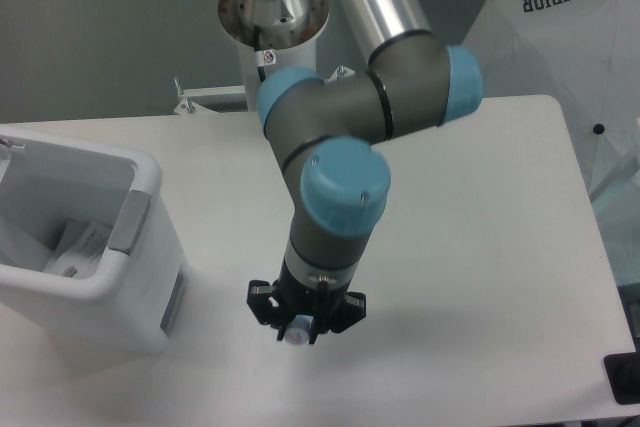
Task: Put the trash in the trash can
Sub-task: 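Close the gripper on the bottle and lift it, then carry the bottle over the trash bin and lower it inside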
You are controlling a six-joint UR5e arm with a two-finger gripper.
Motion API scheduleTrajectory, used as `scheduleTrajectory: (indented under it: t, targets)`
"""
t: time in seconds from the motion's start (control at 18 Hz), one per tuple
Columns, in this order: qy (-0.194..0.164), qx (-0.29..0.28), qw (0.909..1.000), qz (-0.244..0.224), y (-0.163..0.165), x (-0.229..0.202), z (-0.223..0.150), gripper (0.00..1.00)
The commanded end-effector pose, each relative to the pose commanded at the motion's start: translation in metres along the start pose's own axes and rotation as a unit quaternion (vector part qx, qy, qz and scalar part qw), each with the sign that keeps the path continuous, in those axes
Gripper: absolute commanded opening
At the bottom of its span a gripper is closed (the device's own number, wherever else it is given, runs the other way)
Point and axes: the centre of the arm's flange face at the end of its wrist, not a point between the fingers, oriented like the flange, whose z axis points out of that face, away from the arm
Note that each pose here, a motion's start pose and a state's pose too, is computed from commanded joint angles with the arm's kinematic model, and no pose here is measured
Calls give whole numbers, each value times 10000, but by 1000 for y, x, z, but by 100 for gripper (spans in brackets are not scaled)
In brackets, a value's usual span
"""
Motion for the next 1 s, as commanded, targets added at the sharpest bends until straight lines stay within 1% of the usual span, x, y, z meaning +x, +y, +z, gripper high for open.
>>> scheduleTrajectory:
  t: [0.11, 0.22, 0.39, 0.5, 0.61, 0.72, 0.89, 1.0]
  targets:
    - [74, 381, 9992, 94, -8, 5, -23, 28]
    - [249, 688, 9972, 149, -13, 15, -42, 28]
    - [591, 1148, 9914, 206, -21, 28, -75, 27]
    - [679, 1443, 9868, 285, -27, 41, -103, 27]
    - [735, 1624, 9836, 276, -33, 52, -116, 26]
    - [911, 1725, 9803, 313, -35, 60, -121, 26]
    - [999, 2046, 9725, 500, -36, 81, -159, 26]
    - [1143, 2133, 9686, 563, -36, 89, -165, 26]
